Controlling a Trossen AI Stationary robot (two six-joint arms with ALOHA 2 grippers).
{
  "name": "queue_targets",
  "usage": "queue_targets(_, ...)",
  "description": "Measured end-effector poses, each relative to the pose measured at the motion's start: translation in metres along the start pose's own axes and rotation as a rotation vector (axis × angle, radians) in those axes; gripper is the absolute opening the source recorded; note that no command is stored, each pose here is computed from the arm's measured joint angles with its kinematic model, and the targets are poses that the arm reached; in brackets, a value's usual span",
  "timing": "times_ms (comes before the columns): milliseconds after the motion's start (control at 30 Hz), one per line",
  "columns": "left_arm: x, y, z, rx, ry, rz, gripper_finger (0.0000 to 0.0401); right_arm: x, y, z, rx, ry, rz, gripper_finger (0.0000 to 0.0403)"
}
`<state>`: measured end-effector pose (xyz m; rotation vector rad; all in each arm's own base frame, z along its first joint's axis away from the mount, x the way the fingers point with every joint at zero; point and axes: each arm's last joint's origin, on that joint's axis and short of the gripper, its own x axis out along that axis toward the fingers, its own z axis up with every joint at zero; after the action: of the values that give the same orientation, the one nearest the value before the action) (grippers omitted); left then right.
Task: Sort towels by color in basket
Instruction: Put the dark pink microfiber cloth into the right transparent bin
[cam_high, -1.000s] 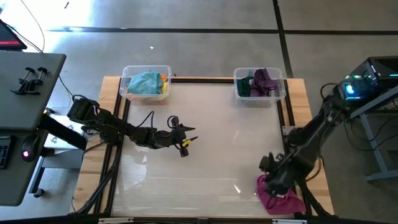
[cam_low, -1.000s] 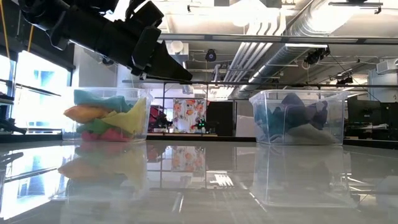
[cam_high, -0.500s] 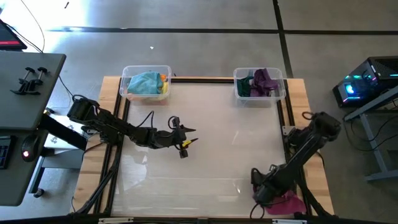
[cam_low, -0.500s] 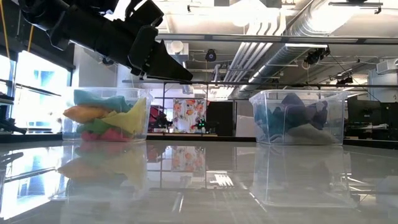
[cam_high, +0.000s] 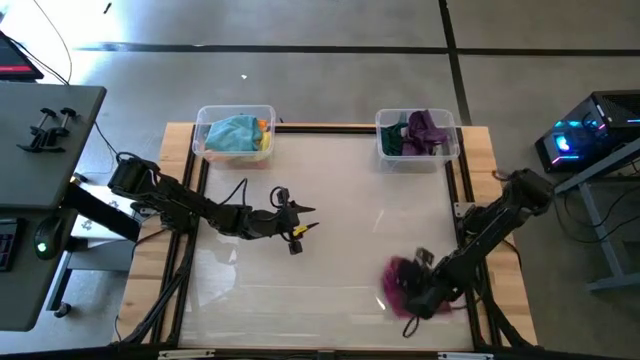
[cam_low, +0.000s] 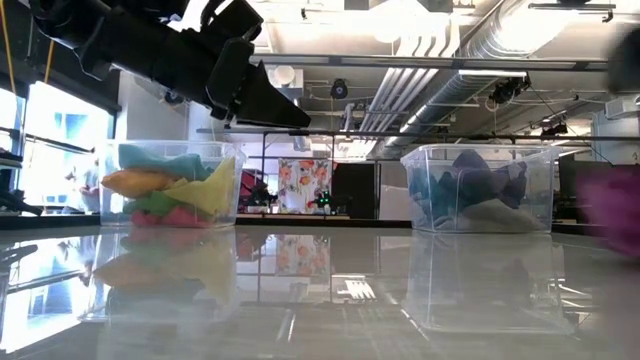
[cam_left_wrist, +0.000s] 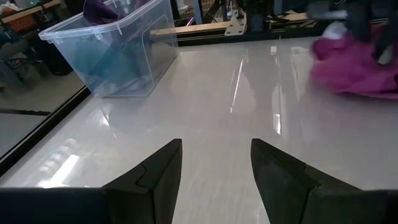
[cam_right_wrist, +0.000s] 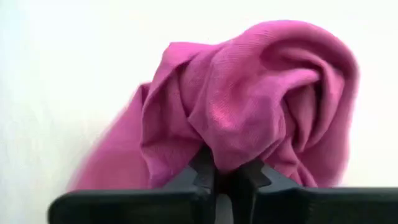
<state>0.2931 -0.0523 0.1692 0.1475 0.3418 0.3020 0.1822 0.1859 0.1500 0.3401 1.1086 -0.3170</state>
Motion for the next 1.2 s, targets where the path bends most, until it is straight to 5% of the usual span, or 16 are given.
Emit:
queue_targets(267,0.000,0.000,0.004,-0.018,-0.030,0.001,0.0179,-0.049,-0.043,0.071,-0.028,-0.446,-0.195,0.0007)
queue_targets(500,0.000,0.001,0.007,-0.037,-0.061,0.005,0.0179,-0.142,-0.117,0.145,-0.025,-0.612,-0.569,0.0007)
queue_targets(700,0.000,0.001,0.007,-0.043,-0.058,0.005,0.0179,-0.200,-0.188,0.181,-0.014,-0.589,-0.810,0.0005)
queue_targets(800,0.000,0.001,0.007,-0.044,-0.059,0.005,0.0179,-0.197,-0.220,0.192,-0.025,-0.530,-0.779,0.0005)
queue_targets(1200,0.001,0.003,0.006,-0.031,-0.056,0.012,0.0179,-0.107,-0.319,0.206,0.067,-0.141,-0.613,0.0033)
